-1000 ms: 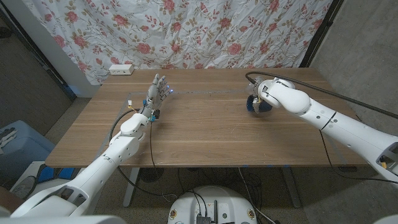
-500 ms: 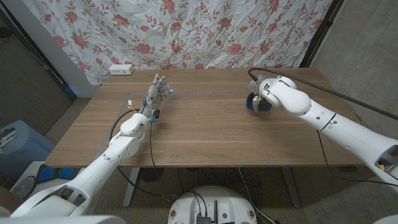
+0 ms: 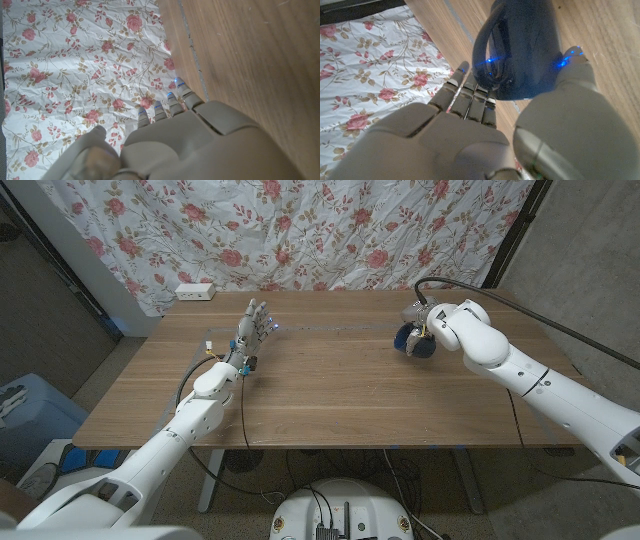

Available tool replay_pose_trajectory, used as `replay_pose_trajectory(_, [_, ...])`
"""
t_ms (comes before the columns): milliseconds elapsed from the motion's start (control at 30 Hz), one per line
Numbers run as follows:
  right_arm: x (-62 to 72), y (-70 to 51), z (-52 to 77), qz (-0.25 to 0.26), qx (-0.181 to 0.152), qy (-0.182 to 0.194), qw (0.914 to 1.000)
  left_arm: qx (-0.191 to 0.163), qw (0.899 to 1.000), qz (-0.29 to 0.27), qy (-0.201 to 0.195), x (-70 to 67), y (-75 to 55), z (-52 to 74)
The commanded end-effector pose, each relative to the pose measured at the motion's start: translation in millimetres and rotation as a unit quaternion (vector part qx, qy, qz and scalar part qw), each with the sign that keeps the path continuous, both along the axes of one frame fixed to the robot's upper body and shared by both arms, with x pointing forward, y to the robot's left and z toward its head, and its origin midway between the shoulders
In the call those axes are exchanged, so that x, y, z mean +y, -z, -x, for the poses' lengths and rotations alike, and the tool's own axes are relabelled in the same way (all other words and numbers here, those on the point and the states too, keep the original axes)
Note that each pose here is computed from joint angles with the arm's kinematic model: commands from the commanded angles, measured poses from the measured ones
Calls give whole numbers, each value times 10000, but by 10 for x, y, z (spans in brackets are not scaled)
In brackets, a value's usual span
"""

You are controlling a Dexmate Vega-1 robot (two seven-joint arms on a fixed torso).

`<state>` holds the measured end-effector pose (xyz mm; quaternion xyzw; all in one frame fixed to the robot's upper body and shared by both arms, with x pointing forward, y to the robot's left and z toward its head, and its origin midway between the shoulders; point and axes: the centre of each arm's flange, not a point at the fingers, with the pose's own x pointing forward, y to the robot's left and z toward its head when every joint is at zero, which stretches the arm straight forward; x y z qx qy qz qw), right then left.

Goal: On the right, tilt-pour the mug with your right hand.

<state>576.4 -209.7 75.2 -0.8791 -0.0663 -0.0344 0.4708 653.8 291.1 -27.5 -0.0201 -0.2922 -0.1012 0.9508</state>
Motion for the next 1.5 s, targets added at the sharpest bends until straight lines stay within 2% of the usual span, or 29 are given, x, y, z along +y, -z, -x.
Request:
replay_pose_trajectory(33, [-195, -21, 30, -951, -53, -248, 9951, 1, 10000, 10, -10, -1, 2, 1])
replay_pose_trajectory(600, [-438, -9, 34, -2021, -212, -727, 9764, 1, 10000, 10, -10, 0, 3, 0])
replay_pose_trajectory(867, [-546, 38, 23, -2674, -264, -946, 9586, 1, 10000, 10, -10, 1, 2, -1])
replay_pose_trajectory(1100, [-605, 109, 11, -3078, -325, -1205, 9432, 1, 10000, -1, 3, 1, 2, -1])
replay_pose_trajectory(1367, [-672, 202, 11, -3485, -351, -1319, 9273, 1, 10000, 10, -9, 1, 1, 0])
replay_pose_trajectory(1500, [-690, 257, 4, -3585, -367, -1331, 9233, 2, 10000, 0, 3, 1, 0, 0])
